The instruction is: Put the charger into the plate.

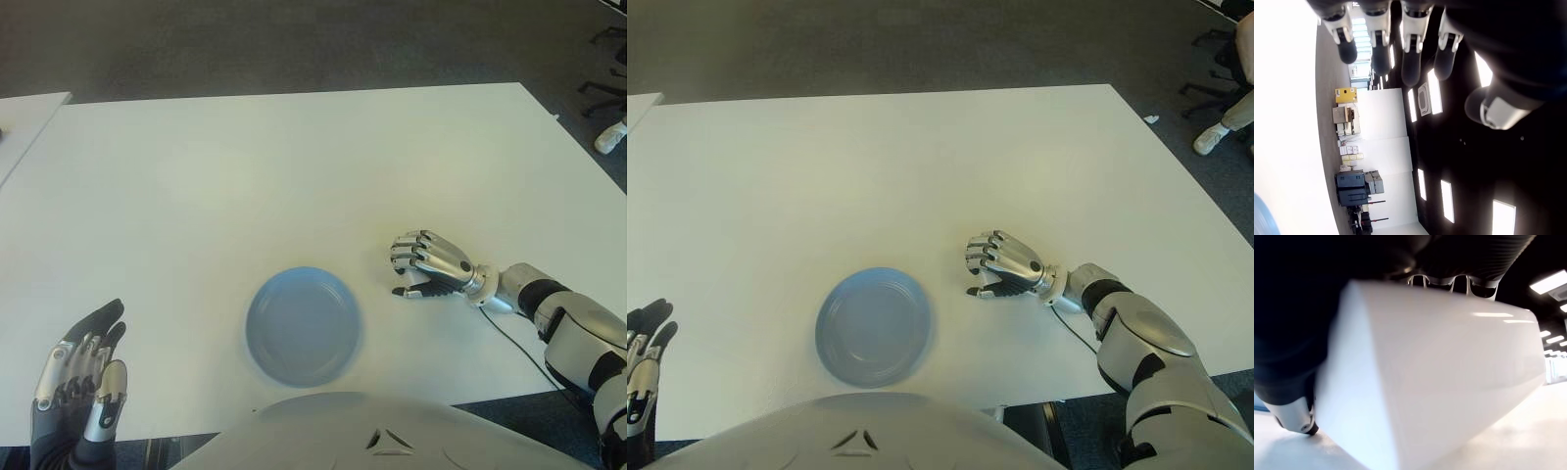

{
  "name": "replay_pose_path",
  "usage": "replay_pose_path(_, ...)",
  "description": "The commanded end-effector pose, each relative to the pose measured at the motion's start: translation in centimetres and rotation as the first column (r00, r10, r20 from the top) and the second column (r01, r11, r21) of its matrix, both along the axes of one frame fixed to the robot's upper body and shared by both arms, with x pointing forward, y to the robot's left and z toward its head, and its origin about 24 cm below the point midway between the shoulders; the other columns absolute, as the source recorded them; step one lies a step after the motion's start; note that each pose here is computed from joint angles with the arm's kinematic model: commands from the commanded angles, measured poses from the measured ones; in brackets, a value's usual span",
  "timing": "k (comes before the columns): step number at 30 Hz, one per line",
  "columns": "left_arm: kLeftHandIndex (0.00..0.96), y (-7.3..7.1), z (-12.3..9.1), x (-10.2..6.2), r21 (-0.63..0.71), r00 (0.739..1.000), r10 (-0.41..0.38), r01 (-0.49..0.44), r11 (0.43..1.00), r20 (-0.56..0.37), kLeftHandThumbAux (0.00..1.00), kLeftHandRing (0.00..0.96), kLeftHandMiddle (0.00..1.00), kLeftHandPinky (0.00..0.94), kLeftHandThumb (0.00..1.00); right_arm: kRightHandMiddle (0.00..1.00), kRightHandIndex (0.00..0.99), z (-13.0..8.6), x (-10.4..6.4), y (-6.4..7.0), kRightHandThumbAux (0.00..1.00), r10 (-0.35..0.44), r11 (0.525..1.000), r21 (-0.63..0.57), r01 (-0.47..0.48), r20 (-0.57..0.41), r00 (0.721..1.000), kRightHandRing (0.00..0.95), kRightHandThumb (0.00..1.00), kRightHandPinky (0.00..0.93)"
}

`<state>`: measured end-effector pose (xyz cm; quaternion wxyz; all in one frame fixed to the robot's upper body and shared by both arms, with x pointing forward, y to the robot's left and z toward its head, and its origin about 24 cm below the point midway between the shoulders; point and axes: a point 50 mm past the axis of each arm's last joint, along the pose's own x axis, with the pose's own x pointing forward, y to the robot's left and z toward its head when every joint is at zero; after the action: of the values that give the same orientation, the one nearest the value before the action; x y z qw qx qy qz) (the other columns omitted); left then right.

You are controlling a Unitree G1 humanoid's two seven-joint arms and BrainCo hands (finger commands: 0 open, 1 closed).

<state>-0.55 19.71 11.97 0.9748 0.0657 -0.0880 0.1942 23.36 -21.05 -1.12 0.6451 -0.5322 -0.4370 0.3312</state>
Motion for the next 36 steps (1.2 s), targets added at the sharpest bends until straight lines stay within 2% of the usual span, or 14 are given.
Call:
replay_pose_path(1,0.197,0.1,-0.5,0.2,0.04,1.0,0.011,-0.011,0.999,0.004,0.551,0.134,0.182,0.107,0.207,0.898,0.847,-2.2,-1.9,0.6,0.714,0.039,0.997,-0.061,-0.042,-0.048,0.998,0.892,0.132,0.906)
replay_pose_path(8,0.187,0.1,-0.7,0.2,0.062,1.0,0.022,-0.021,0.998,-0.018,0.559,0.128,0.175,0.113,0.201,0.908,0.861,-2.2,-1.8,0.6,0.706,0.047,0.998,-0.05,-0.048,-0.033,0.998,0.903,0.086,0.91)
replay_pose_path(20,0.178,0.2,-0.8,0.5,0.062,1.0,0.0,-0.002,0.998,0.03,0.55,0.13,0.176,0.117,0.194,0.912,0.866,-2.0,-1.6,1.0,0.682,0.056,0.998,-0.031,-0.056,0.001,0.998,0.904,0.056,0.908)
replay_pose_path(23,0.175,0.3,-0.9,0.5,0.066,1.0,-0.005,0.004,0.998,0.013,0.548,0.126,0.171,0.11,0.187,0.912,0.867,-1.9,-1.6,1.1,0.676,0.053,0.998,-0.024,-0.052,0.007,0.999,0.904,0.049,0.907)
replay_pose_path(30,0.17,0.6,-1.2,0.4,0.048,0.999,0.008,-0.006,0.999,-0.036,0.551,0.123,0.169,0.11,0.185,0.911,0.866,-1.9,-1.5,1.1,0.667,0.048,0.999,-0.019,-0.048,0.013,0.999,0.902,0.047,0.903)
replay_pose_path(36,0.174,0.3,-1.6,0.8,0.009,1.0,0.002,-0.002,1.0,-0.008,0.564,0.128,0.176,0.112,0.175,0.912,0.866,-1.7,-1.3,1.2,0.678,0.043,0.999,-0.006,-0.043,0.024,0.999,0.903,0.065,0.908)
